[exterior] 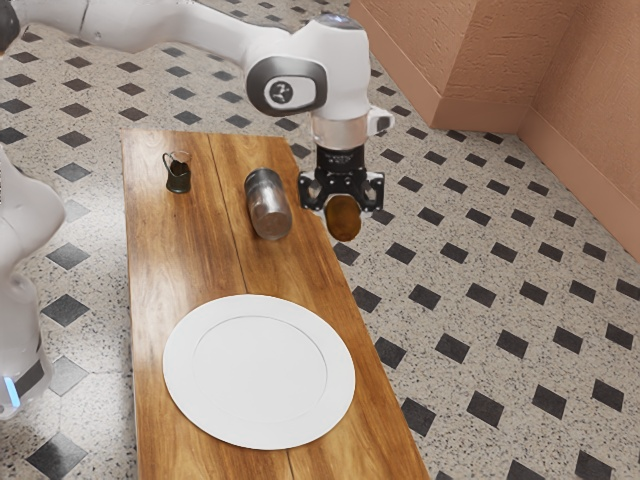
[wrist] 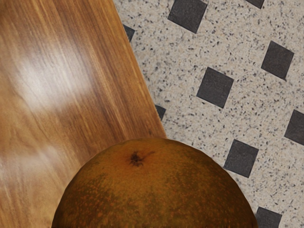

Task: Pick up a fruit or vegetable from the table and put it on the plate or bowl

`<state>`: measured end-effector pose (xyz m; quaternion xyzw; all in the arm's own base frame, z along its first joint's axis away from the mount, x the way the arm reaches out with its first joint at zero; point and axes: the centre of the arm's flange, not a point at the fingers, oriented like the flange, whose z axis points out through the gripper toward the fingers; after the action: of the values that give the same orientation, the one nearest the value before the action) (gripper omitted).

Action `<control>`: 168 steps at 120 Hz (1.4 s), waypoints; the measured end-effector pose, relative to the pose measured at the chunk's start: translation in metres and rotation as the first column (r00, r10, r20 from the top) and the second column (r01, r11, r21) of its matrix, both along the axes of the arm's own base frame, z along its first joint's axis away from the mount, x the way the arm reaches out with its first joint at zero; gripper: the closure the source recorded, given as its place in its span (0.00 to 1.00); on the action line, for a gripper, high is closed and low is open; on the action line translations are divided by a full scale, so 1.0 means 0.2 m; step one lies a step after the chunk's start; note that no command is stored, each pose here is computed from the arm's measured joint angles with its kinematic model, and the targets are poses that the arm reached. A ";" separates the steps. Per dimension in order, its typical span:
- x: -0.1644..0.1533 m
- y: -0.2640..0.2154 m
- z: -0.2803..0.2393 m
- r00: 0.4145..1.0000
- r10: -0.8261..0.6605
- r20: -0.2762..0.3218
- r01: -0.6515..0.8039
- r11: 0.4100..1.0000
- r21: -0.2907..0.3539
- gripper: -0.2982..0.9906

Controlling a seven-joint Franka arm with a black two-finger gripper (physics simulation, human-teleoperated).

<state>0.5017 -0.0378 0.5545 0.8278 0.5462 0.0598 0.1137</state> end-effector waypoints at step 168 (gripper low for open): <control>-0.14 -0.59 -0.42 0.526 -0.847 -0.084 0.827 0.532 -0.181 0.56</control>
<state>0.4742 -0.1559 0.4714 0.9817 0.0911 -0.1015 0.1328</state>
